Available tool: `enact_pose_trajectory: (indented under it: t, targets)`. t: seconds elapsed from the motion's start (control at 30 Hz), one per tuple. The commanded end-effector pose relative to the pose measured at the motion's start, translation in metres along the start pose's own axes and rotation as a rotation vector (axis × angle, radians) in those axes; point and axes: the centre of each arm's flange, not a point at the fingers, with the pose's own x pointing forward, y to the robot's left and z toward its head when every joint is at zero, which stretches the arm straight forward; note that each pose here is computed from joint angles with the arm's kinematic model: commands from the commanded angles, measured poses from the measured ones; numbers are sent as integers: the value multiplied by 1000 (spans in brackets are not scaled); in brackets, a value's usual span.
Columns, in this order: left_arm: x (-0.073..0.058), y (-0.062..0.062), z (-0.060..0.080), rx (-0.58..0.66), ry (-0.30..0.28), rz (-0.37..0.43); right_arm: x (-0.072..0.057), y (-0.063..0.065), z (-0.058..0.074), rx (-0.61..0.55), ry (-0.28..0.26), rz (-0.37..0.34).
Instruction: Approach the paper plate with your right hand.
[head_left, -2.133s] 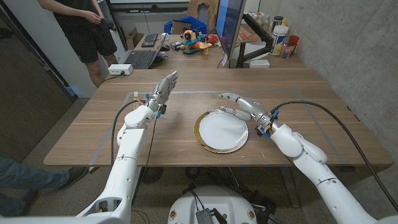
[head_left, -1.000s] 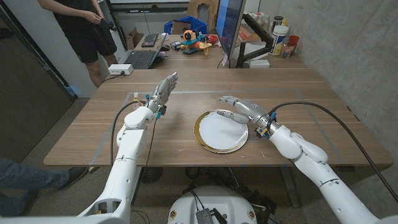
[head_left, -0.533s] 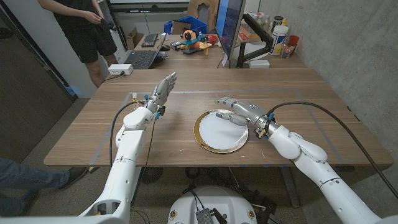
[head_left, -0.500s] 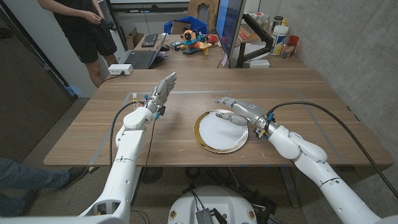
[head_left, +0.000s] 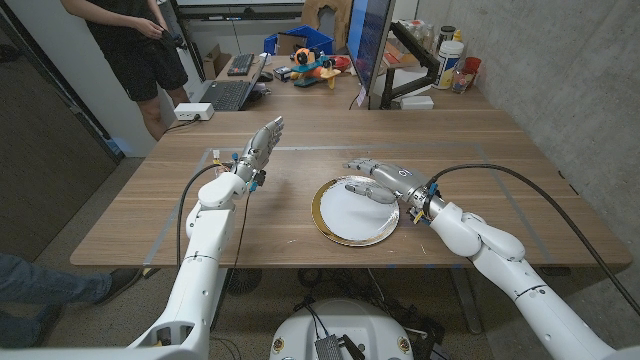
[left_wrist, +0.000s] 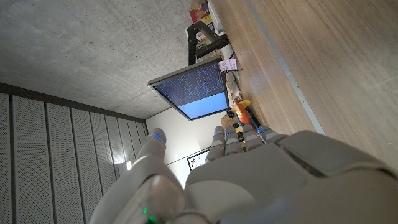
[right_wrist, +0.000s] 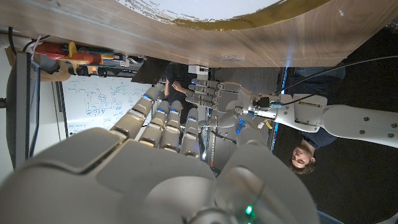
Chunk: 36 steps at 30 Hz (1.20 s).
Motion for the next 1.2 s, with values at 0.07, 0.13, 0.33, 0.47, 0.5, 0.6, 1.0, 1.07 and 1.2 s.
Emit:
enact_pose_trajectory:
  t: [0.07, 0.13, 0.33, 0.47, 0.5, 0.6, 1.0, 1.07, 1.2]
  targets:
    - [-1, 0, 0, 0, -1, 2, 0, 1, 1, -26, -1, 12]
    - [-1, -1, 0, 0, 1, 1, 0, 2, 1, -30, -3, 11]
    - [-1, -2, 2, 5, -2, -1, 1, 3, 3, -43, -10, 21]
    - [-1, -2, 3, 9, -2, 0, 1, 4, 4, -50, -11, 26]
    - [-1, -1, 4, 9, -3, 0, 1, 4, 4, -52, -11, 27]
    - [-2, -1, 5, 11, -4, 0, 1, 4, 4, -61, -8, 31]
    - [-1, -2, 4, 9, -3, -3, 0, 10, 4, -86, 4, 54]
    - [0, -3, 4, 8, -3, -4, 0, 11, 4, -86, 6, 56]
    - [1, -3, 2, 5, -2, -5, 1, 12, 4, -88, 9, 59]
